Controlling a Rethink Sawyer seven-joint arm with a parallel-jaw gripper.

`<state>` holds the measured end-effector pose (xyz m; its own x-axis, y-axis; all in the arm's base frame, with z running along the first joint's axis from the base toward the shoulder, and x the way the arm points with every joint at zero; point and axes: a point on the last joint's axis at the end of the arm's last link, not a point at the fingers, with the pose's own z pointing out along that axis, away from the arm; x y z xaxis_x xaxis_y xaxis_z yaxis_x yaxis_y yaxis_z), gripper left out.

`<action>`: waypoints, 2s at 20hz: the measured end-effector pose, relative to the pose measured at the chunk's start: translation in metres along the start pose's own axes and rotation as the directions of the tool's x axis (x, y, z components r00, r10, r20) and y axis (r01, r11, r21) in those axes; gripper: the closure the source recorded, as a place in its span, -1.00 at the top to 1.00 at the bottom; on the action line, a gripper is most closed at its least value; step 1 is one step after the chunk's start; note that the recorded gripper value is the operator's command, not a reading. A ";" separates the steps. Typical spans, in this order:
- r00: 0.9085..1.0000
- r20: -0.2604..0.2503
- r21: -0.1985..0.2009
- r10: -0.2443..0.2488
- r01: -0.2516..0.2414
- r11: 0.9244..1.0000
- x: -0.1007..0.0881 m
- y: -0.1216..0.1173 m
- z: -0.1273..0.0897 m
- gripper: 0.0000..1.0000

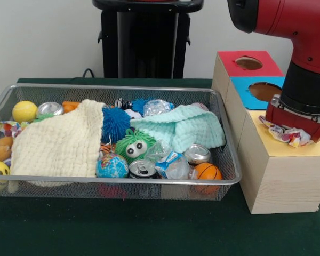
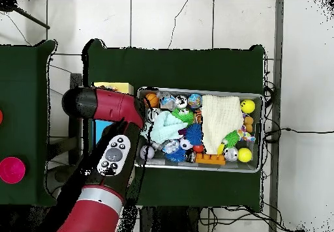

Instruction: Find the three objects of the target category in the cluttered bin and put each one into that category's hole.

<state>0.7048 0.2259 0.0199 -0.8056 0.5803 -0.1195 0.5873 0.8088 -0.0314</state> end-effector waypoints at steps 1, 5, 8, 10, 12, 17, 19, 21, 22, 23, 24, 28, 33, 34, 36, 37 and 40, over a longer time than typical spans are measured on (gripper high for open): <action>1.000 -0.001 0.000 0.001 -0.001 1.000 0.000 0.000 0.000 1.00; 1.000 -0.006 0.002 0.004 -0.004 1.000 0.000 0.000 0.000 1.00; 1.000 -0.009 0.005 0.004 -0.004 1.000 0.000 -0.001 0.000 1.00; 1.000 -0.010 0.006 0.004 -0.004 1.000 0.001 -0.001 0.000 1.00; 1.000 -0.012 0.008 0.003 -0.003 1.000 0.001 -0.002 0.000 1.00; 1.000 -0.028 0.021 0.003 -0.002 1.000 0.002 -0.003 -0.003 1.00; 0.999 -0.034 0.025 0.004 -0.004 1.000 0.003 -0.003 -0.003 1.00; 0.999 -0.039 0.027 0.005 -0.004 1.000 0.003 -0.003 -0.004 1.00; 0.999 -0.039 0.027 0.005 -0.004 1.000 0.003 -0.002 -0.004 1.00; 0.999 -0.038 0.027 0.004 -0.003 1.000 0.003 -0.002 -0.004 1.00; 0.999 -0.038 0.027 0.004 -0.003 1.000 0.004 -0.002 -0.004 1.00; 0.999 -0.039 0.028 0.003 -0.002 1.000 0.004 -0.003 -0.004 -1.00; 0.999 -0.040 0.029 0.003 -0.002 1.000 0.004 -0.003 -0.004 -1.00; 0.999 -0.039 0.029 0.003 -0.002 1.000 0.004 -0.003 -0.004 -1.00; 0.999 -0.039 0.029 0.003 -0.002 1.000 0.004 -0.003 -0.005 -1.00; 0.999 -0.038 0.029 0.002 -0.001 1.000 0.004 -0.003 -0.005 -1.00; 0.999 -0.037 0.031 0.002 -0.001 1.000 0.004 -0.003 -0.005 -1.00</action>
<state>0.6995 0.2265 0.0246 -0.8067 0.5851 -0.0830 0.5902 0.8049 -0.0620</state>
